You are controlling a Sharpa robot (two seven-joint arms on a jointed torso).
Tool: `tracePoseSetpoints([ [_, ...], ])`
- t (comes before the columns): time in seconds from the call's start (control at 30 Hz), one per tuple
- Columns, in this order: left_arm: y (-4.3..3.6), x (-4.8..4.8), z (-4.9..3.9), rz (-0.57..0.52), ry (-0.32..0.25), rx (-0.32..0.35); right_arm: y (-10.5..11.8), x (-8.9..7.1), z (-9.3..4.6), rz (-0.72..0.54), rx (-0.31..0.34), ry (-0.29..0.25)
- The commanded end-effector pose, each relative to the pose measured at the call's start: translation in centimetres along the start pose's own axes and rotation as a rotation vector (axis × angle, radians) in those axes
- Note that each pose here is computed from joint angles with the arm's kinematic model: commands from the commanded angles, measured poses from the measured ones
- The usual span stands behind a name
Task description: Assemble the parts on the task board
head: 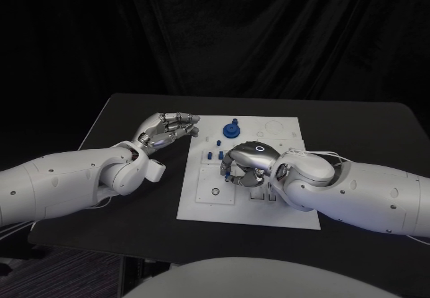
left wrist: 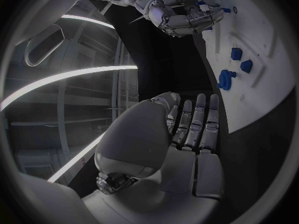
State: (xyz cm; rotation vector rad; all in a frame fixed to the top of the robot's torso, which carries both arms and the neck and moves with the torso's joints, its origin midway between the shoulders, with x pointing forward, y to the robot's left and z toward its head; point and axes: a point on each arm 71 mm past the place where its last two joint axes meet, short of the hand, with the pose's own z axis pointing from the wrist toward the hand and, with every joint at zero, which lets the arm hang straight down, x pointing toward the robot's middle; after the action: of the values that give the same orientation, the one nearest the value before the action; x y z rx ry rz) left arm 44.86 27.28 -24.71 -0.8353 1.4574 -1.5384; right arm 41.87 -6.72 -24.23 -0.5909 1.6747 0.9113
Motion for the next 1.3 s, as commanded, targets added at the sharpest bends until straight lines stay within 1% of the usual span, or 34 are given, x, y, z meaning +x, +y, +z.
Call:
tracePoseSetpoints([
  [0.03, -0.8, 0.21, -0.01, -0.016, 0.012, 0.12, -0.3, 0.2, -0.1, -0.011, 0.024, 0.008],
  [0.47, -0.69, 0.17, -0.07, -0.016, 0.011, 0.115, -0.5, 0.5, -0.1, -0.01, 0.032, 0.019],
  [1.3, -0.5, 0.21, 0.09, -0.017, 0.013, 0.106, -0.6, 1.3, 0.1, 0.01, 0.039, 0.039],
])
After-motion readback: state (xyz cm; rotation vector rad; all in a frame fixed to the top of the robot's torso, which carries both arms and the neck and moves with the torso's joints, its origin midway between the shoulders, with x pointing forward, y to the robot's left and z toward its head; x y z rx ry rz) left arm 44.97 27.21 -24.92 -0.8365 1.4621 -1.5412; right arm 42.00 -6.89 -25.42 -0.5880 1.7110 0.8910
